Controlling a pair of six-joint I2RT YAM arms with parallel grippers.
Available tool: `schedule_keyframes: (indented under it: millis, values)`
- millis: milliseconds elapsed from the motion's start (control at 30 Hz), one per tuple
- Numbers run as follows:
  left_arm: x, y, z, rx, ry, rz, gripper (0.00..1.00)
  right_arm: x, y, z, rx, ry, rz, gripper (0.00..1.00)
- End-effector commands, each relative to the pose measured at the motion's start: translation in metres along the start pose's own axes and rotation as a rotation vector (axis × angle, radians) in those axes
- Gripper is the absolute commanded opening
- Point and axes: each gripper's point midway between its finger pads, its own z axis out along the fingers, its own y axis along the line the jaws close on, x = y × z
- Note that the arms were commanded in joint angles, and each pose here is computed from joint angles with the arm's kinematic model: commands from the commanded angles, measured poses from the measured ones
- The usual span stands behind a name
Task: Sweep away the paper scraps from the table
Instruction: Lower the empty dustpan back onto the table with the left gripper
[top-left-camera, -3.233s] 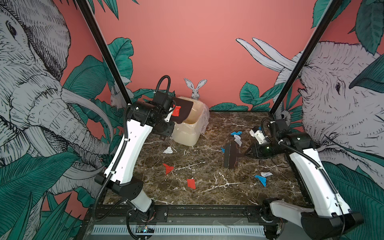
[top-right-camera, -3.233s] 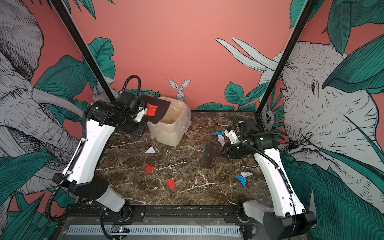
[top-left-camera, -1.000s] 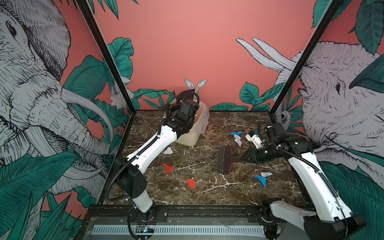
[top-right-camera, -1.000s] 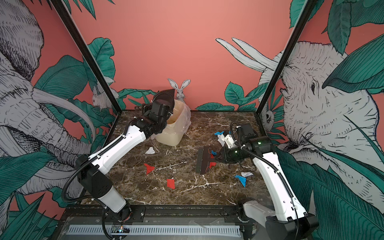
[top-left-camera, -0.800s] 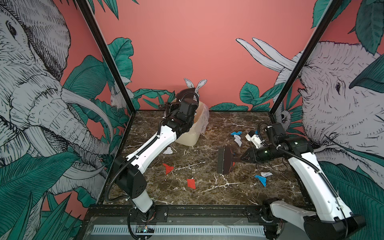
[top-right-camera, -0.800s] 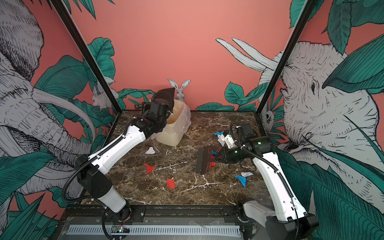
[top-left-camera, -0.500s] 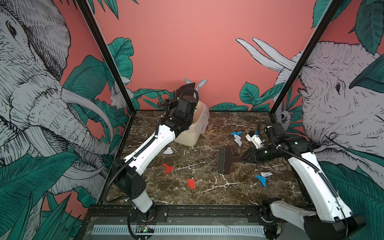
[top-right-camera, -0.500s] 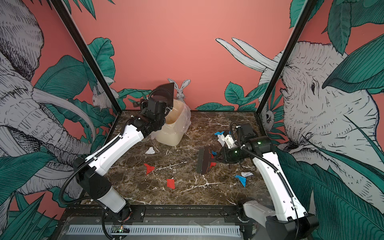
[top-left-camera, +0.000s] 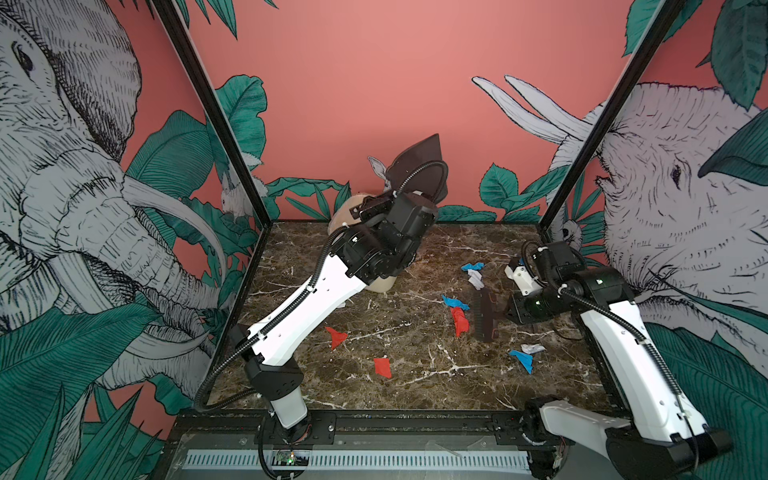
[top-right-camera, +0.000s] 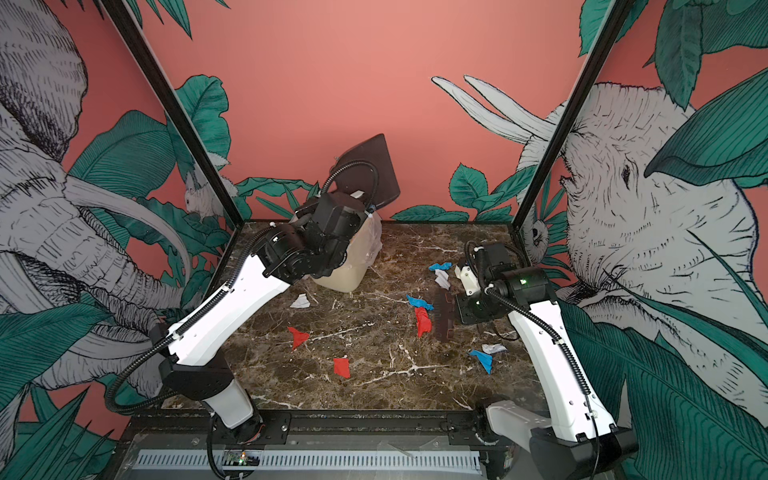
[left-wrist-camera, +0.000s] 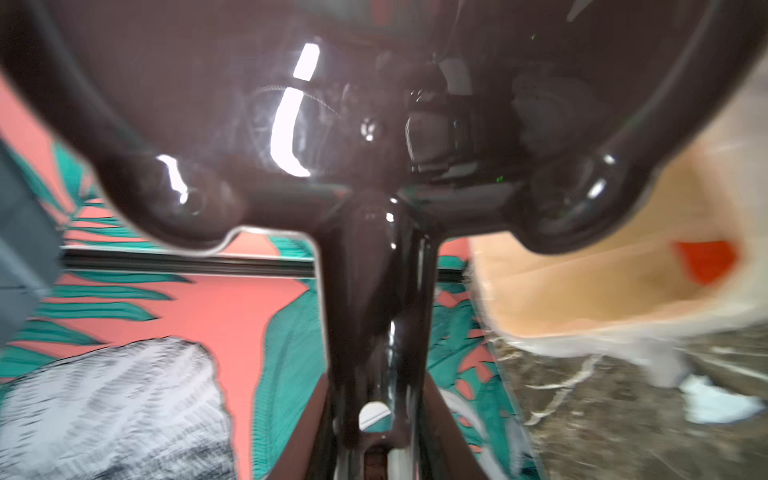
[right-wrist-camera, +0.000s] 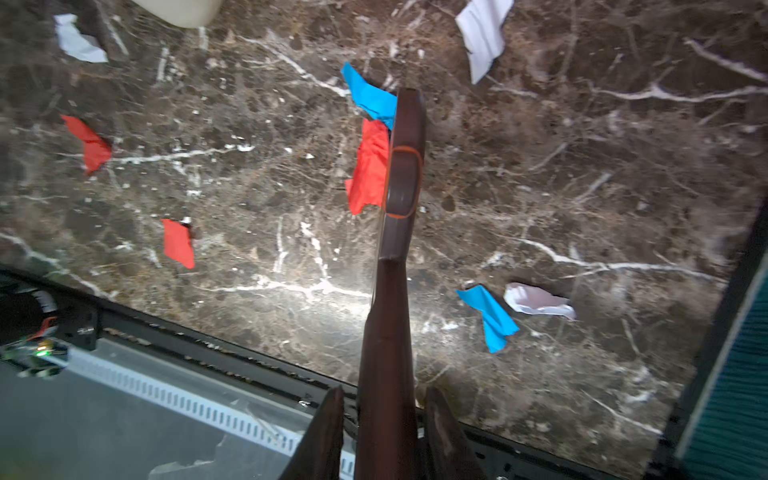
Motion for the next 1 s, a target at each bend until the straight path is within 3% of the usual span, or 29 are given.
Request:
schedule_keyframes:
  millis: [0,167,400,667,967]
  values:
    - [0.018,-0.051,-0.011,0.217,0.04,-0.068,0.0,0.006,-0.035,-0.011,0.193,0.008,-0.024,0.0]
    - [0.018,-0.123,-0.028,0.474,0.04,-0.127,0.0,0.011,-0.066,-0.018,0.339,0.044,0.017,0.0]
    - [0.034,-0.204,-0.051,0.771,0.065,-0.218,0.0,0.013,-0.092,-0.02,0.438,0.085,0.096,0.0]
    - [0.066,-0.266,-0.07,0.96,0.135,-0.236,0.0,0.012,-0.12,0.002,0.54,0.208,0.12,0.0]
    - [0.095,-0.292,-0.089,1.061,0.211,-0.228,0.0,0.011,-0.124,0.024,0.531,0.28,0.119,0.0]
